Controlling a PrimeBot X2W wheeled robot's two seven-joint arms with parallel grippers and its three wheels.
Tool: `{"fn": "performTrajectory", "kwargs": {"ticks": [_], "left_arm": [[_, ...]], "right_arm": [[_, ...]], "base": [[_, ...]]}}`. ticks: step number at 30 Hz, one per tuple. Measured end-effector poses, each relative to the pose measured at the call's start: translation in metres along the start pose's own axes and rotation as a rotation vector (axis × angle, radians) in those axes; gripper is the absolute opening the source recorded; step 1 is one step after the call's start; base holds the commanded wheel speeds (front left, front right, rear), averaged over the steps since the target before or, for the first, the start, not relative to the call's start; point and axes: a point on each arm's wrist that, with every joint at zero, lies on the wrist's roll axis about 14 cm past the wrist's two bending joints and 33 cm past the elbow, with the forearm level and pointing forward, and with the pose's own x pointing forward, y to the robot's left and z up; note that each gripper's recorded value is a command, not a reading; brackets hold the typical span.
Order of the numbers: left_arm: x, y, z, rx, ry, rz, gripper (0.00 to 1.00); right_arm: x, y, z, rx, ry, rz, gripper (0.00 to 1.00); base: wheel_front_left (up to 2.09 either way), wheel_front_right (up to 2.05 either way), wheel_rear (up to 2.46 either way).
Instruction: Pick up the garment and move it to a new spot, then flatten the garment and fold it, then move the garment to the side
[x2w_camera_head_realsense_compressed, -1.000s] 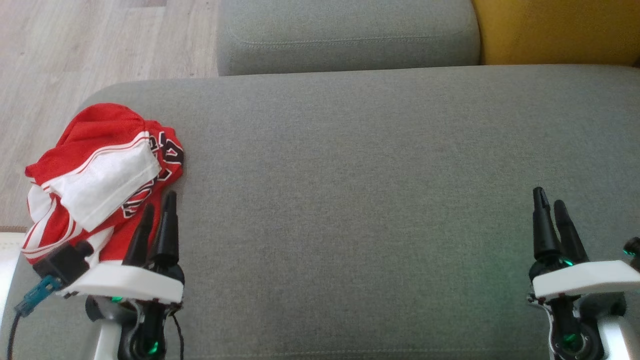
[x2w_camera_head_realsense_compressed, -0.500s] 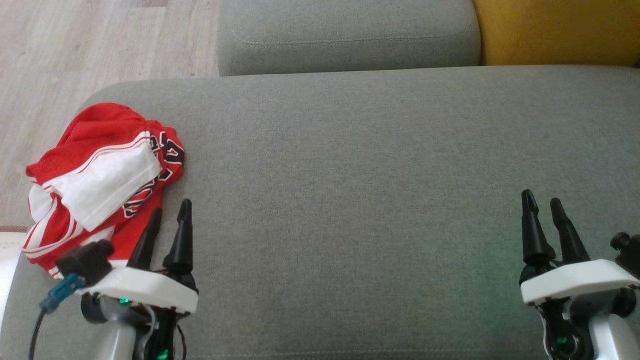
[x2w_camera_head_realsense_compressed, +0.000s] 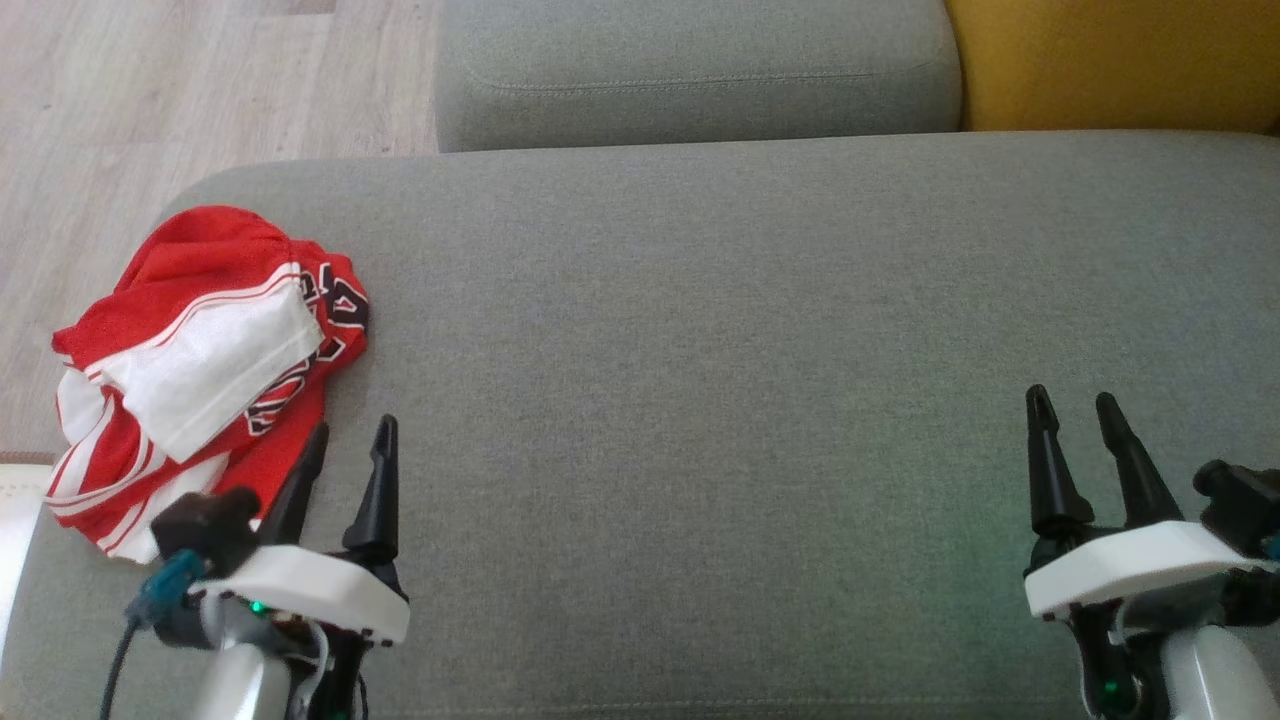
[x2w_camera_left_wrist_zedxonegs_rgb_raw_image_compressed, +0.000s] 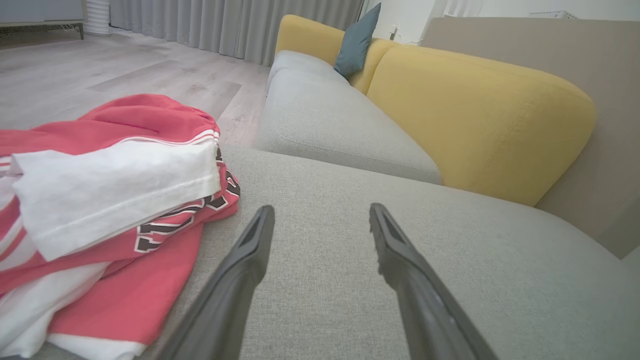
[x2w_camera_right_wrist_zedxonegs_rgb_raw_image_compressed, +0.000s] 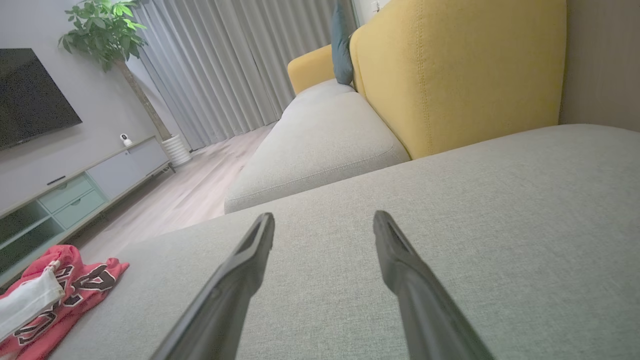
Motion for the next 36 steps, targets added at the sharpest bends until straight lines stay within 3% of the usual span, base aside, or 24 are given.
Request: {"fn": "performTrajectory", "kwargs": {"ticks": [26, 36], "left_arm": [[0.0031, -0.0077, -0.0014, 0.280, -0.022, -0.049, 1.00], [0.0062, -0.0088, 0.0016, 0.300, -0.033, -0.051, 1.00]], "right_arm": [[-0.0039, 0.0056, -0.0059, -0.277, 0.016, 0.011, 1.00], [-0.0058, 0.0057, -0.0100, -0.266, 0.025, 0.007, 1.00]], "base": [[0.00, 0.00, 0.00], [0.00, 0.00, 0.00]]}}
